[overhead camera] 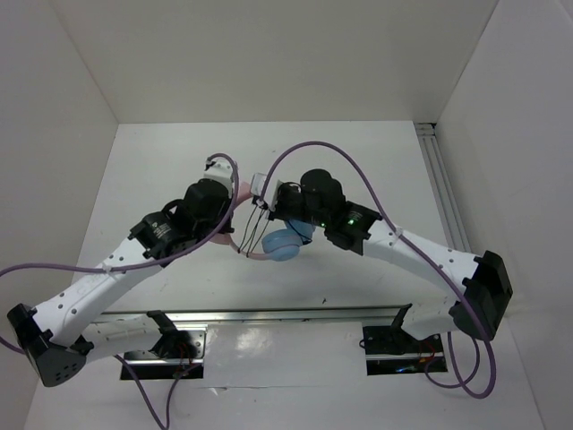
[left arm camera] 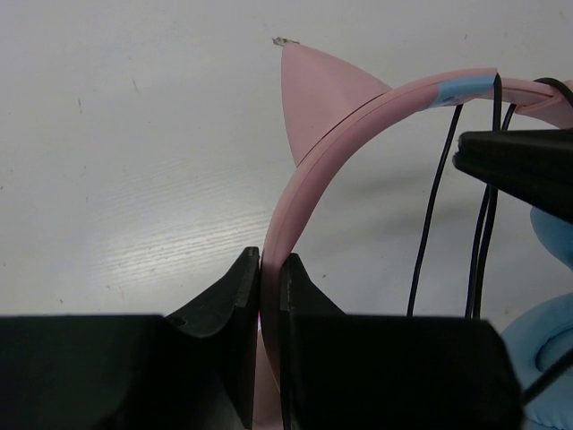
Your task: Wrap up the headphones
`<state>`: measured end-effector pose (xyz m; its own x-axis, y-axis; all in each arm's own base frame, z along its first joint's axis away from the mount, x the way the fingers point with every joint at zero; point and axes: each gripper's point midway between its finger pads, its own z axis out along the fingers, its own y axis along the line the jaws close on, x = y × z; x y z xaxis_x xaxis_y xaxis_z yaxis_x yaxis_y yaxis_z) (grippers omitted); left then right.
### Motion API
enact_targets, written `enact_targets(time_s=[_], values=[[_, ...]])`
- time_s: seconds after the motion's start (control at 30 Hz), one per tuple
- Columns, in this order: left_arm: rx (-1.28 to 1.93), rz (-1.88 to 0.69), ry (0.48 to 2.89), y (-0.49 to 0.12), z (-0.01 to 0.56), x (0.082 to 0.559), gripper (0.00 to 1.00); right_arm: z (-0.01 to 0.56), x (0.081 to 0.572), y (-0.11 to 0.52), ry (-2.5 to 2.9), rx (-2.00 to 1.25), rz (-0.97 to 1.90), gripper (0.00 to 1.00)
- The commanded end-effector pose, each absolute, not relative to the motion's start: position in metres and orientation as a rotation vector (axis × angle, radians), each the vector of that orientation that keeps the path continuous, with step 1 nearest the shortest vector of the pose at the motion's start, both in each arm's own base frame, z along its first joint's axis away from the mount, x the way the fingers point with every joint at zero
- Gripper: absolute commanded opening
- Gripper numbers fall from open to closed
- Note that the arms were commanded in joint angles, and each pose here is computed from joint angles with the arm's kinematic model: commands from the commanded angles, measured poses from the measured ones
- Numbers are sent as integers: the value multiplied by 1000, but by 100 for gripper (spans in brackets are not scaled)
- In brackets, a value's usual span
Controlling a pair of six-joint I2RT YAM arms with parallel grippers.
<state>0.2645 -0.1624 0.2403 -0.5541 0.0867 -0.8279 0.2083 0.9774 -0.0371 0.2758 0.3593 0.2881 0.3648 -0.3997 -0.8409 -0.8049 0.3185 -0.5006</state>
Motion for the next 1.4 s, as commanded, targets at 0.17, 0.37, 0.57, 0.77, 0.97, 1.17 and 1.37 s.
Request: enact_targets(time_s=[0.17,0.37,0.57,0.77,0.97,1.17,1.37], values=[[193,-346,2024,-176,296,259,0,329,295,351,1158,-1164,425,5],[193,-326,2040,-175,289,260,0,319,306,352,1190,-1162,461,5],[199,-246,2093,-175,270,267,0,328,304,357,1158,-1171,486,1],[205,-131,2138,-175,250,268,0,350,313,355,1134,-1148,427,0],[218,-105,2158,-176,244,264,0,345,333,339,1146,-1131,254,0],[236,-64,2183,-172,245,257,0,343,339,325,1096,-1115,132,0],[279,-82,2199,-176,242,252,0,353,340,320,1000,-1094,77,0]])
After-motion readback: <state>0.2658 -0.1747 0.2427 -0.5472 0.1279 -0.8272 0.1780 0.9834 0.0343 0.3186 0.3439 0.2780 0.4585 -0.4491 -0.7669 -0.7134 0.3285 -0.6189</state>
